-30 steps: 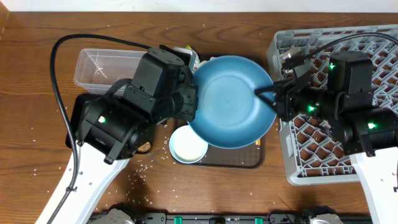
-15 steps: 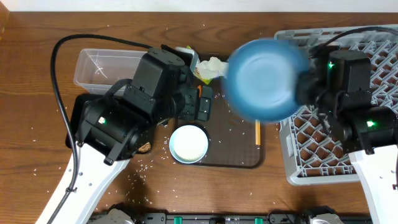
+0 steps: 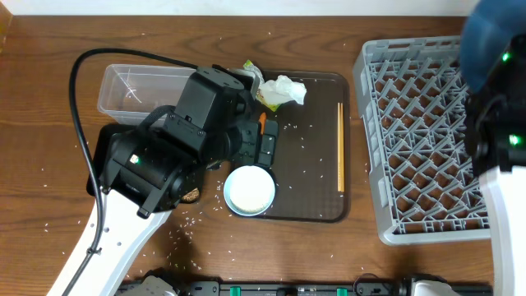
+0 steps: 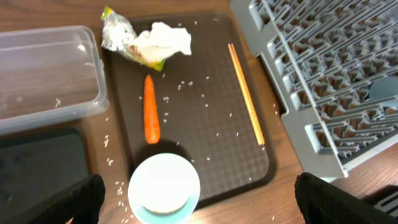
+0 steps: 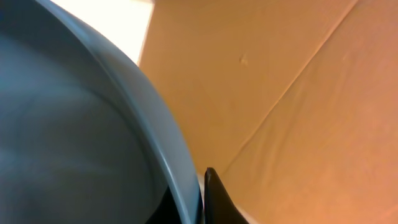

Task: Sort waste into correct bins and load items into the dishwasher rack
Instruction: 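Place the teal plate upright in the dish rack with right gripper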

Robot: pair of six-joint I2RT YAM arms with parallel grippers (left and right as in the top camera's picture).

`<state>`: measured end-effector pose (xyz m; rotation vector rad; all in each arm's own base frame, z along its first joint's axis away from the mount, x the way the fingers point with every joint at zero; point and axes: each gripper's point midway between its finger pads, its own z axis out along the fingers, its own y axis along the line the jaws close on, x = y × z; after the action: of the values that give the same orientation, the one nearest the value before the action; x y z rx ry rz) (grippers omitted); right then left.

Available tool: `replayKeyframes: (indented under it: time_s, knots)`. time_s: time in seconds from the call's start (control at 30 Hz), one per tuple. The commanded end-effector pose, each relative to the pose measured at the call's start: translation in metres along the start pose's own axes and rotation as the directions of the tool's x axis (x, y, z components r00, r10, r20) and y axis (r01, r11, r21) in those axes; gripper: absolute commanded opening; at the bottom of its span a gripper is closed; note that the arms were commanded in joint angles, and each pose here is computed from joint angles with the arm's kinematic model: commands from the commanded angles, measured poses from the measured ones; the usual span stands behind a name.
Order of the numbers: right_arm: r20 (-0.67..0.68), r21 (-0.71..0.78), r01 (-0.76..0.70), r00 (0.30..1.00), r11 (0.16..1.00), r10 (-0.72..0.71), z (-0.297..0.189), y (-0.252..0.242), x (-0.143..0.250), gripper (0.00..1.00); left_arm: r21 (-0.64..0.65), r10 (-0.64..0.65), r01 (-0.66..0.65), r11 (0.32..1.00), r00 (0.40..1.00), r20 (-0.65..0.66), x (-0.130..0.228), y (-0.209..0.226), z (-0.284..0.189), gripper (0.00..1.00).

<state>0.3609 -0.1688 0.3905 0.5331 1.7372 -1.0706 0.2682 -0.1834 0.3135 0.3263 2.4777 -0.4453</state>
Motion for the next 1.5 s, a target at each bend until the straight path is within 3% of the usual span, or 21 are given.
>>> replayKeyframes:
  time_s: [0.0,0.1,0.27,0.5,0.77,1.03,1.1,1.23,1.33,1.47]
  knots:
    - [-0.049,0.063,0.367,0.93,0.928,-0.364,0.028,0.004,0.009,0.01,-0.01,0.003,-0.003,1.0,1.0,0.005,-0.001,0.002,-0.003,0.98]
    - [-0.096,0.065,0.502,0.863,0.862,-0.496,0.048,0.023,0.024,0.01,-0.009,0.003,-0.003,1.0,1.0,0.005,-0.001,0.002,-0.003,0.98]
    - [-0.194,0.126,0.568,0.818,0.814,-0.541,0.07,0.041,0.048,0.01,-0.009,0.003,-0.003,1.0,1.0,0.004,-0.001,0.002,-0.003,0.98]
    - [-0.209,0.238,0.648,0.761,0.723,-0.614,0.092,0.051,0.038,0.01,-0.011,0.003,-0.003,1.0,1.0,-0.001,0.001,0.003,-0.003,0.98]
    - [-0.257,0.158,0.75,0.66,0.643,-0.706,0.104,0.071,0.066,0.01,-0.013,0.002,-0.002,1.0,1.0,-0.007,0.002,0.003,-0.003,0.98]
    - [-0.24,0.107,0.765,0.639,0.635,-0.73,0.108,0.083,0.077,0.01,-0.018,0.001,-0.002,1.0,1.0,-0.023,0.006,0.004,-0.003,0.98]
    - [-0.22,0.059,0.777,0.623,0.627,-0.751,0.108,0.092,0.085,0.07,-0.02,0.001,-0.002,1.0,1.0,-0.028,0.007,0.005,-0.003,0.97]
    - [-0.188,-0.046,0.805,0.574,0.591,-0.797,0.104,0.112,0.104,0.47,-0.023,0.001,-0.001,1.0,0.999,-0.035,0.009,0.006,-0.003,0.98]
    - [-0.185,-0.061,0.8,0.579,0.597,-0.794,0.102,0.116,0.108,0.57,-0.026,0.0,-0.001,1.0,0.999,-0.044,0.011,0.006,-0.003,0.98]
    - [-0.168,-0.055,0.743,0.652,0.668,-0.739,0.1,0.121,0.105,0.75,-0.028,0.0,-0.001,1.0,0.999,-0.051,0.013,0.007,-0.004,0.98]
